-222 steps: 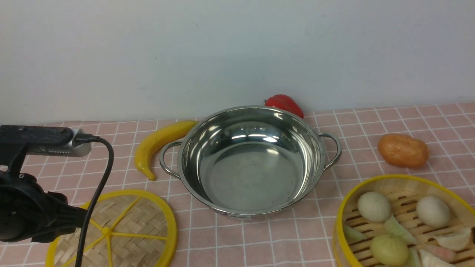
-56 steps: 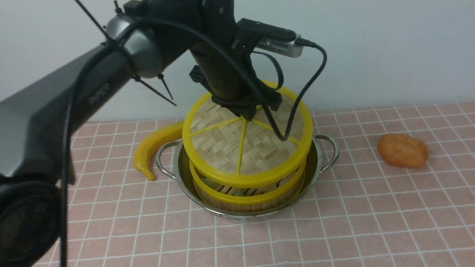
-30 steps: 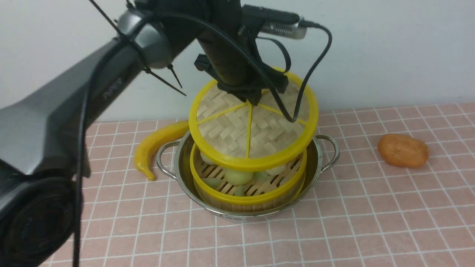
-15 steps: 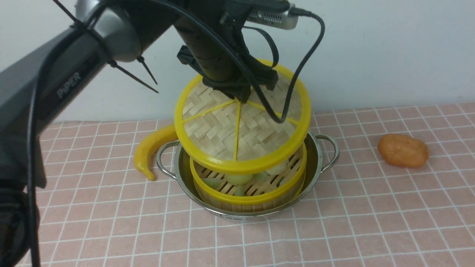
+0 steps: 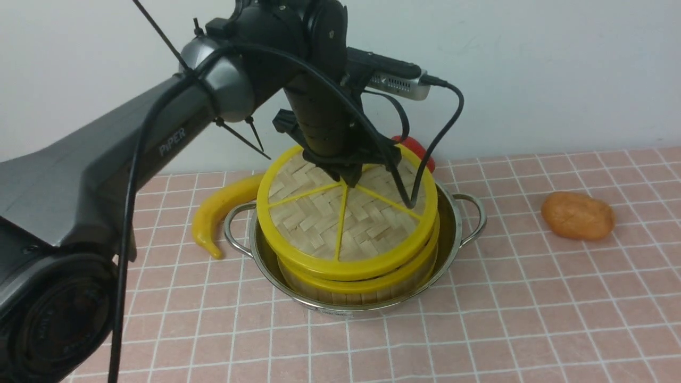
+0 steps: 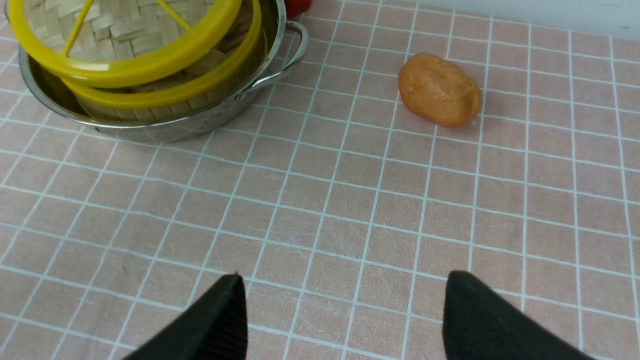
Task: Place the steamer in the pot on the pink tablecloth, and put the lid on the steamer.
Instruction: 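Place the yellow bamboo steamer lid onto the steamer in the pot with the left gripper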
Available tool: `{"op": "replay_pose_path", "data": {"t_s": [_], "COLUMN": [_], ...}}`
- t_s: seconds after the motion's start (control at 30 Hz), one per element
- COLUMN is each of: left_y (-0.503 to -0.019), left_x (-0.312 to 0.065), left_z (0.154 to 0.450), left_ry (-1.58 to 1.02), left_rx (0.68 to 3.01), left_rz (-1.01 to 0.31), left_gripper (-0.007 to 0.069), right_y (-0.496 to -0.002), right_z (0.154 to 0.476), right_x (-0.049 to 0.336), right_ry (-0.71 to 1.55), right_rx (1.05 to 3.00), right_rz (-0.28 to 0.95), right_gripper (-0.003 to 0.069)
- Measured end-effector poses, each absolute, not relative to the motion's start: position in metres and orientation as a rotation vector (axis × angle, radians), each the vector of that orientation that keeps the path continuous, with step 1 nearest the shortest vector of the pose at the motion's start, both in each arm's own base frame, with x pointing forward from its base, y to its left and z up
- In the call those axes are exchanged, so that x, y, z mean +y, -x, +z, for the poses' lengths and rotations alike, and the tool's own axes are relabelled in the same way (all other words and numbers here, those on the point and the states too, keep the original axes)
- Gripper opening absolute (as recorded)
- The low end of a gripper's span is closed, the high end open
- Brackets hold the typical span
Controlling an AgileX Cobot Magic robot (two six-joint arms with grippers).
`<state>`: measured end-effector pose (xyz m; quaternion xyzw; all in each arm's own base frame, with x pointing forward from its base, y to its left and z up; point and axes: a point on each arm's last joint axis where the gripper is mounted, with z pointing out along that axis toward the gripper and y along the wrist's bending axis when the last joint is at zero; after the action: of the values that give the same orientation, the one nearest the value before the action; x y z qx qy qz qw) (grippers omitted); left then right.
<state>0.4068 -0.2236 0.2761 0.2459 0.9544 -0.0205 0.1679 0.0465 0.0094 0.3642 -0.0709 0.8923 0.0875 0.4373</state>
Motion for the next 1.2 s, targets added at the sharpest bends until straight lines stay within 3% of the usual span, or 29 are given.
{"op": "replay_pose_path", "data": {"t_s": [0.4, 1.2], "left_y": [-0.412, -0.420], "left_x": [-0.226, -0.231], "left_z": [0.256, 0.243], "left_ry": [-0.712, -0.709], "left_rx": [2.754, 2.732], "left_rz": [-0.039, -0.056], "left_gripper": [0.0117, 0.0117], "right_y": [-0.047, -0.047], "right_z": [0.364, 0.364], "right_x": [0.009, 0.009], "right_ry": [0.172, 0.169], "right_rx": [2.219, 2.220], "right_rz": [0.220, 0.221], "right_gripper": [0.0512, 0.0512]}}
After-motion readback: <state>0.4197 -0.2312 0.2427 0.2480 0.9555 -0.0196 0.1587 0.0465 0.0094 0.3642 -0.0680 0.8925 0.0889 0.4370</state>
